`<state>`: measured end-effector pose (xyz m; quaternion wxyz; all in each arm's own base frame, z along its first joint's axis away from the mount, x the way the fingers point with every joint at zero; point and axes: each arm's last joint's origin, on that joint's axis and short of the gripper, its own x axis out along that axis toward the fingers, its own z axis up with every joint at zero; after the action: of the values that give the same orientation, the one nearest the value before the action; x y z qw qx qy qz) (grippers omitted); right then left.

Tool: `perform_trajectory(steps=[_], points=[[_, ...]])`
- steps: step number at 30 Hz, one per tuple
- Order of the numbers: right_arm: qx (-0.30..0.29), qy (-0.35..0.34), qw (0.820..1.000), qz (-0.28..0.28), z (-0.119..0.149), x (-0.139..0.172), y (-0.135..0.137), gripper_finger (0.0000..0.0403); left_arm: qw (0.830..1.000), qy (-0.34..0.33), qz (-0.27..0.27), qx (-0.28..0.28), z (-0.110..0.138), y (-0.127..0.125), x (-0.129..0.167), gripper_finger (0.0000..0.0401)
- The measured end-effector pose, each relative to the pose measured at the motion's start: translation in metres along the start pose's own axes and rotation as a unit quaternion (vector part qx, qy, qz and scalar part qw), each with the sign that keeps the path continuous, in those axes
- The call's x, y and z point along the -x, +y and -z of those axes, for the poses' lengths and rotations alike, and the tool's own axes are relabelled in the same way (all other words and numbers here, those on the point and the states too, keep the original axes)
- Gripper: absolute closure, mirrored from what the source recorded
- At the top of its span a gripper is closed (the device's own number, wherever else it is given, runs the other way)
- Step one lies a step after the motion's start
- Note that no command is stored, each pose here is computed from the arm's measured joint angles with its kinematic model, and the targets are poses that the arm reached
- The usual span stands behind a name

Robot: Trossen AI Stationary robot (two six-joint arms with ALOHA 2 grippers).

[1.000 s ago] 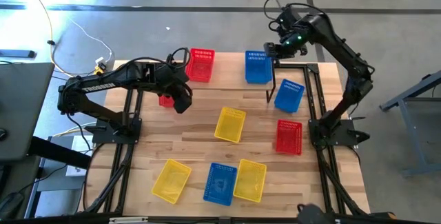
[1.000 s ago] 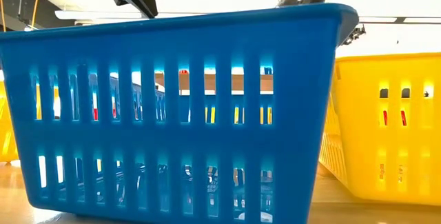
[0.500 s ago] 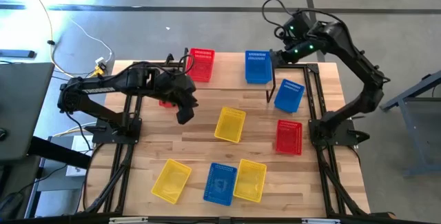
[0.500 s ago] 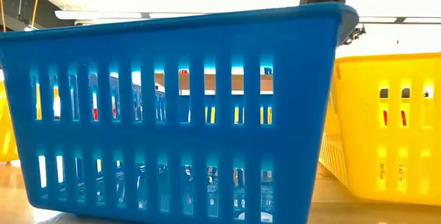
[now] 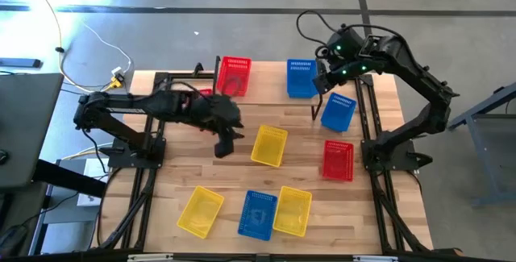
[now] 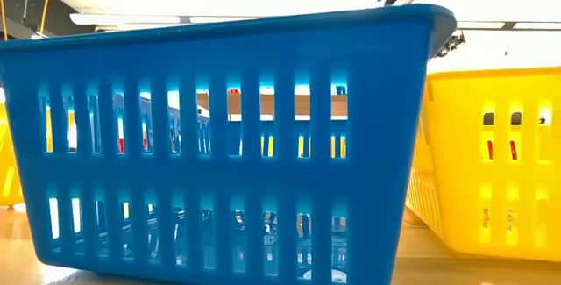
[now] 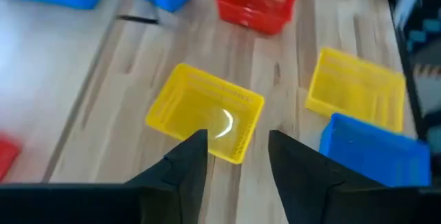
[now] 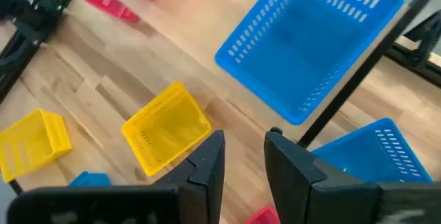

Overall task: Stack baskets on shelf by color
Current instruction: Put the top yellow bin on the shelf

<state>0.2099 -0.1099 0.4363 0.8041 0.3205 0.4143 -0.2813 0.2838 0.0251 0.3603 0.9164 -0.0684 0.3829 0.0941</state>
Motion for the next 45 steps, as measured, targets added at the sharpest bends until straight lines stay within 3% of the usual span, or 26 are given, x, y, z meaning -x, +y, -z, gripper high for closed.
perform_trajectory(steps=[8,17,25,45], points=[[0.004,0.006,1.000,-0.008,0.004,0.000,0.008,0.0315,0.993,0.014,0.023,-0.118,-0.003,-0.026,-0.052,0.0262],[0.009,0.010,1.000,-0.007,0.005,-0.001,0.009,0.0315,0.977,0.084,0.040,-0.194,0.015,-0.053,-0.116,0.0266],[0.009,0.020,1.000,-0.003,0.007,-0.001,0.008,0.0315,0.961,0.129,0.001,-0.244,0.035,-0.066,-0.164,0.0267],[0.009,0.019,1.000,0.008,0.008,-0.001,0.007,0.0315,0.948,0.182,-0.046,-0.256,0.058,-0.055,-0.214,0.0271]])
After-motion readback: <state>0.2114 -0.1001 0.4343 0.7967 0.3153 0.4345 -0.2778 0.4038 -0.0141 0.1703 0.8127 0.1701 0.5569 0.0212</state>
